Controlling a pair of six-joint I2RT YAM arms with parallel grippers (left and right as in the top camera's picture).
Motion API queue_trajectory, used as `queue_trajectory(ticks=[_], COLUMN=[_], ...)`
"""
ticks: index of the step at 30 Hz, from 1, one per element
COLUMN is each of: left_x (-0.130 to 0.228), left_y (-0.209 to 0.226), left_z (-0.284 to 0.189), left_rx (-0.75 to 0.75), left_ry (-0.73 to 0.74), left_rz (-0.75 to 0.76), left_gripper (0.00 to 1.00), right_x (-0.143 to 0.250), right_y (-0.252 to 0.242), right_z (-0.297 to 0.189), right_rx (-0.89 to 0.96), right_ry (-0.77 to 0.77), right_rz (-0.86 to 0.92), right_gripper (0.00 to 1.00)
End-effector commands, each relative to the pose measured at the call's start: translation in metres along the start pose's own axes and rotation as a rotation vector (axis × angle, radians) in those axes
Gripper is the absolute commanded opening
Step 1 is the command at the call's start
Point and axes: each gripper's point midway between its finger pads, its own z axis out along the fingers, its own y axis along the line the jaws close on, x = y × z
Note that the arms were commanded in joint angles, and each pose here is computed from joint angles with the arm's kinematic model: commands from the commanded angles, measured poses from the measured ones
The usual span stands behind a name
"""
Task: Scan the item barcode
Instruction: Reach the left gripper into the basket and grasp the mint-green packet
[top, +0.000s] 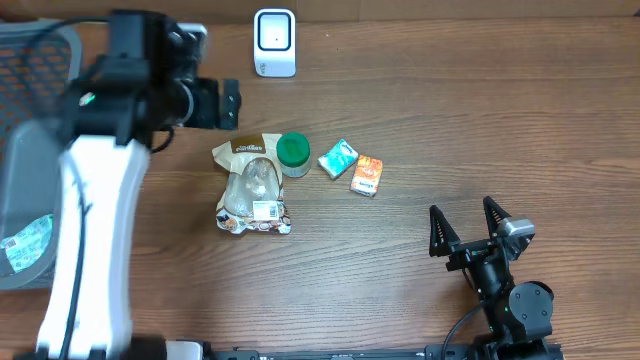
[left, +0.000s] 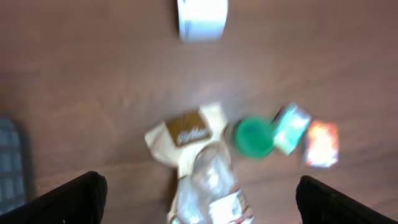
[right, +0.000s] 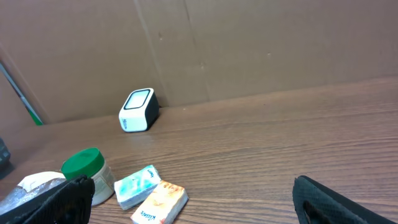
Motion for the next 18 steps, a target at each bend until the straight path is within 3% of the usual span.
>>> queue_trajectory(ticks=[1,2,4,6,14,18], left_x=[-0.012,-0.013,-0.015,-0.018,-0.041,-0.036], left_y=[-0.018,-0.020,-0.018,-0.007,0.080,0.130], left_z=[-0.033,-0.037,-0.043,-0.049,-0.114,-0.149], left_rx=[0.080,0.091,0.072,0.021,-0.258,-0.390], left_ry=[-0.090,-0.101,-0.122,-0.147,-0.366,-0.457], left_rz=[-0.108,-0.097,-0.070,-0.104,-0.468,-0.623], left_gripper=[1.00,1.00,0.80,0.69,0.72,0.68], right_x=[0.002,0.002,0.002,0.002,0.002,0.002], right_y=[-0.001,-0.001,-0.001,-0.001,-0.001,-0.001], right_z=[0.000,0.000,0.000,0.000,0.000,0.000], right_rx=[0.001,0.001,0.001,0.001,0.001,0.001], right_ry=[-0.003,-0.003,-0.003,-0.003,-0.003,-0.003], right_rz=[-0.002,-0.002,-0.002,-0.002,-0.002,-0.002], right_gripper=[1.00,1.00,1.00,1.00,1.00,1.00])
